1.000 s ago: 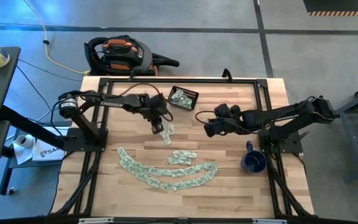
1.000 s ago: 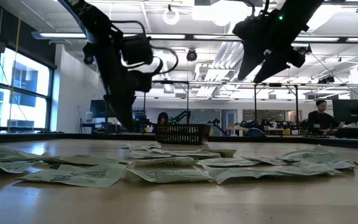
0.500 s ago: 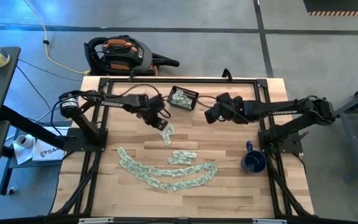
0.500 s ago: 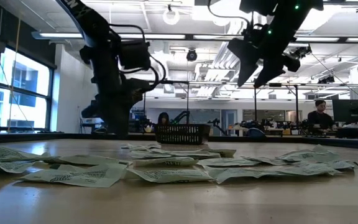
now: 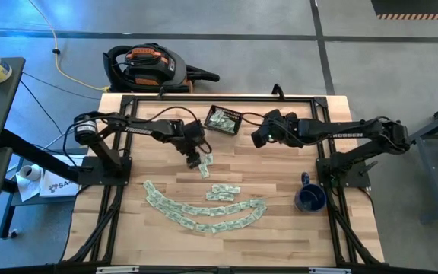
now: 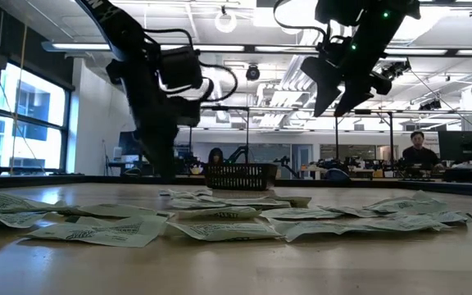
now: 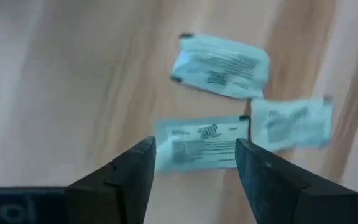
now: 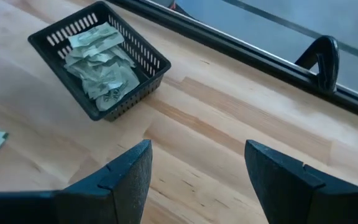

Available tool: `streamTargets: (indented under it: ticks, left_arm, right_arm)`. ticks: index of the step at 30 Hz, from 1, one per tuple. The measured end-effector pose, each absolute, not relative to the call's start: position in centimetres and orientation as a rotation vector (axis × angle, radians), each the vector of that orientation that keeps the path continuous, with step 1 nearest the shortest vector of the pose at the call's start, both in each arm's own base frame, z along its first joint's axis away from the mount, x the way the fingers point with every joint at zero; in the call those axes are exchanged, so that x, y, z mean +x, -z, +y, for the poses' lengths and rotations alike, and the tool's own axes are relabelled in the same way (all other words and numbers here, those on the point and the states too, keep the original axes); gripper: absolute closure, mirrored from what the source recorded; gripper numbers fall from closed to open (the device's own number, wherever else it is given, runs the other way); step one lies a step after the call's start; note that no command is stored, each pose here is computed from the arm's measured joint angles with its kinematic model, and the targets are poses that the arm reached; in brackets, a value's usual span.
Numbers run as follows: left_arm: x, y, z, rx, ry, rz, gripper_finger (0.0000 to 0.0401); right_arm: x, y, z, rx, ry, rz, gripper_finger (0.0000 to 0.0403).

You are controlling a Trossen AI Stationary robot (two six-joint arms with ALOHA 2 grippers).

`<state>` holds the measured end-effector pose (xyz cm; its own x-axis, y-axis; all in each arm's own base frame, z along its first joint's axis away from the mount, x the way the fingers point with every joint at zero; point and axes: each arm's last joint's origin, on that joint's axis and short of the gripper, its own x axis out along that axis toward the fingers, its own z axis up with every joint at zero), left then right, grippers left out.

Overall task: Pick and place Stevia / Truvia into bins
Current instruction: Put the stevia packet into the black bin

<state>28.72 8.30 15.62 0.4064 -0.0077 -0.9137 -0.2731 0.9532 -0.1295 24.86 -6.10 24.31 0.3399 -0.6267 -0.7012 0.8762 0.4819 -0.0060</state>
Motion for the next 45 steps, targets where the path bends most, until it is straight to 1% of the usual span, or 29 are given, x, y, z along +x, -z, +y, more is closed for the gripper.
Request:
streamTargets:
  ticks: [4,8,13,20,23,25,32,35,38,40,45]
  left_arm:
    - [29.0,-15.8,8.4,0.051,0.023,1.125,0.0156]
    - [29.2,-15.6,8.5,0.243,0.143,1.107,0.0176]
    - [29.4,-14.4,8.5,0.318,0.225,1.131,0.0202]
    - [29.7,-13.3,8.6,0.310,0.253,1.161,0.0226]
    - [29.6,-13.2,8.6,0.310,0.251,1.173,0.0244]
    - [29.6,-13.1,8.5,0.317,0.244,1.183,0.0266]
    - [29.5,-13.1,8.7,0.324,0.179,1.215,0.0375]
    - [30.0,-13.9,9.0,0.295,0.112,1.232,0.0380]
    - [30.5,-15.0,9.4,0.286,0.034,1.268,0.0364]
    - [31.5,-16.5,9.8,0.317,-0.013,1.243,0.0358]
    - [33.1,-20.7,12.0,0.356,-0.088,1.172,0.0380]
  right_arm:
    - [24.9,-24.3,-6.1,0.400,1.005,0.712,0.0157]
    - [24.9,-24.3,-6.1,0.400,1.005,0.712,0.0157]
    - [24.9,-24.3,-6.1,0.388,0.998,0.721,0.0157]
    - [24.8,-24.3,-6.1,0.379,0.990,0.735,0.0157]
    - [24.8,-24.2,-6.1,0.378,0.991,0.738,0.0157]
    - [24.8,-24.2,-6.1,0.378,0.993,0.737,0.0157]
    - [24.6,-24.2,-6.7,0.390,1.010,0.742,0.0157]
    - [24.6,-24.2,-6.7,0.391,0.998,0.750,0.0157]
    - [24.5,-24.5,-6.3,0.361,1.004,0.733,0.0157]
    - [24.3,-25.0,-6.1,0.338,1.023,0.697,0.0157]
    - [23.1,-26.6,-5.6,0.321,1.107,0.580,0.0157]
